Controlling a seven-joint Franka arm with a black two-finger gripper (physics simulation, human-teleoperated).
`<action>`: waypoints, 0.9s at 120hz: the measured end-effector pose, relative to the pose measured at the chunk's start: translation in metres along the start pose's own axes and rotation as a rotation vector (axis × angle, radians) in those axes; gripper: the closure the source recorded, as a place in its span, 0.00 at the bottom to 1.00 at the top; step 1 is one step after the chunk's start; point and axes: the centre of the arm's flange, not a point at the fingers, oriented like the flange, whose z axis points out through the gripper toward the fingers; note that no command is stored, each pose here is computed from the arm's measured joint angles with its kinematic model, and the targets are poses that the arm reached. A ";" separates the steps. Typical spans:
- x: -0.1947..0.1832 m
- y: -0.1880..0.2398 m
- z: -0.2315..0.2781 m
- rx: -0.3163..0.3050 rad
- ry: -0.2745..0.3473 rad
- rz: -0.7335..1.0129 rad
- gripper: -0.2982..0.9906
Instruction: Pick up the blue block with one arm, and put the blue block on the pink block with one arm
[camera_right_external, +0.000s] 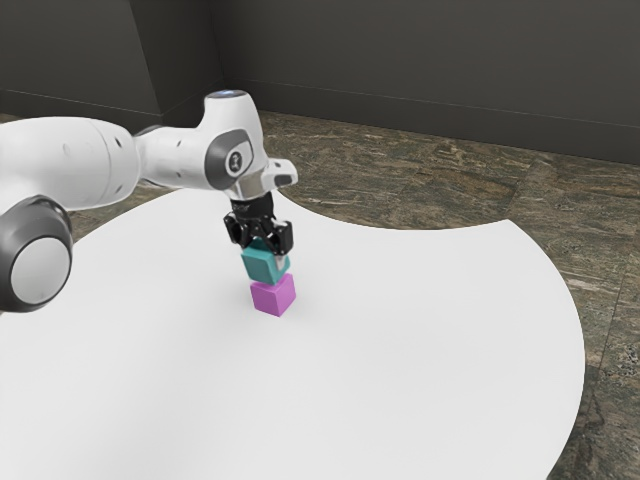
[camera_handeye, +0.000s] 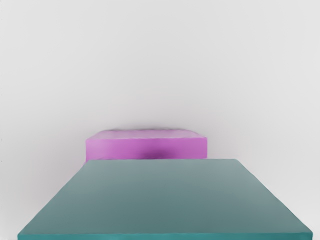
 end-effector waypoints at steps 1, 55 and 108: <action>0.000 0.000 0.000 0.001 -0.001 -0.001 0.49; 0.010 0.001 0.004 0.017 0.000 -0.003 0.40; -0.107 -0.016 -0.125 -0.054 0.064 -0.046 0.27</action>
